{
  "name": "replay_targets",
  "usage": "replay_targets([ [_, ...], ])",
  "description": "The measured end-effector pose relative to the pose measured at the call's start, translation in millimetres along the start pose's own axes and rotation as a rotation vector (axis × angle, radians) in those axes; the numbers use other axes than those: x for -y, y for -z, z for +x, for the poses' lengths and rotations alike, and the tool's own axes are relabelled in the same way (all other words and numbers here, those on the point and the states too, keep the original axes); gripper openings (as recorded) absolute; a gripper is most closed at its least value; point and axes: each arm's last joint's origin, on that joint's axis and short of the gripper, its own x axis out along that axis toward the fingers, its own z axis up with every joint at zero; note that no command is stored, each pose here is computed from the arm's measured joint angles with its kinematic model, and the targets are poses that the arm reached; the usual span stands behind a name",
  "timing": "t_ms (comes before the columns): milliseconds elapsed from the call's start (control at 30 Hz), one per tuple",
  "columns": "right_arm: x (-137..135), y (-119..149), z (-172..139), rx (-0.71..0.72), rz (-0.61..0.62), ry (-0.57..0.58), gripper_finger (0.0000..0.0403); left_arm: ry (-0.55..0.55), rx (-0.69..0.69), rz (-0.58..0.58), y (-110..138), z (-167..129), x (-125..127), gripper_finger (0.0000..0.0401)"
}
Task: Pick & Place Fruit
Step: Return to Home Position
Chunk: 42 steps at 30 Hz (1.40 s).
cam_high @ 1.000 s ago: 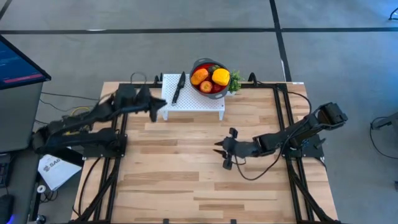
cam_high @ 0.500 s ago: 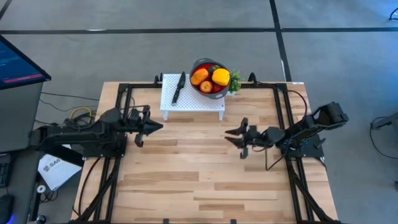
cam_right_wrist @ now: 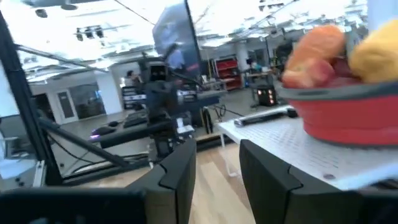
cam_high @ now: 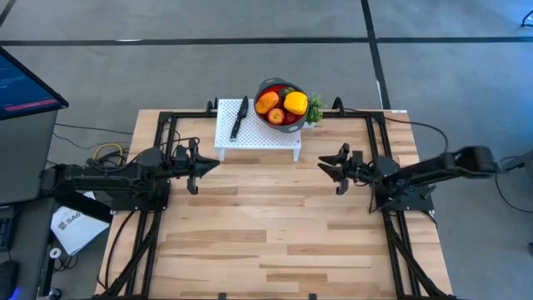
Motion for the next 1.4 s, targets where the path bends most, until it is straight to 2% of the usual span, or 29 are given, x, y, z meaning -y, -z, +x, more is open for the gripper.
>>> replay_targets([
  [133, 9, 2, -6, -0.121, 0.010, 0.042, 0.0118, -0.014, 0.002, 0.000, 0, 0, 0, 0.0004],
  [433, 11, -10, -29, -0.192, 0.014, -0.131, 0.0118, -0.066, 0.007, 0.000, 0, 0, -2, 0.0004],
  [633, 12, -8, -50, -0.303, 0.023, -0.127, 0.0118, -0.077, 0.008, 0.000, 0, 0, -2, 0.0004],
  [733, 10, -14, -59, -0.290, 0.009, -0.138, 0.0118, -0.091, 0.010, 0.000, 0, 0, -3, 0.0004],
  [867, 5, -18, -63, -0.294, -0.014, -0.220, 0.0118, -0.096, 0.010, -0.005, 0, 0, -3, 0.0004],
  [1000, 0, -14, -62, -0.338, 0.041, -0.261, 0.0114, -0.099, 0.003, -0.025, 1, 1, -3, 0.0004],
  [1133, -8, -13, -64, -0.337, 0.044, -0.324, 0.0094, -0.114, -0.015, -0.031, 3, 3, -4, 0.0004],
  [1267, -14, -8, -65, -0.253, -0.026, -0.329, 0.0066, -0.135, -0.046, -0.030, 8, 6, -5, 0.0004],
  [1400, -19, -7, -67, -0.230, -0.081, -0.344, 0.0044, -0.143, -0.065, -0.037, 11, 8, -6, 0.0004],
])
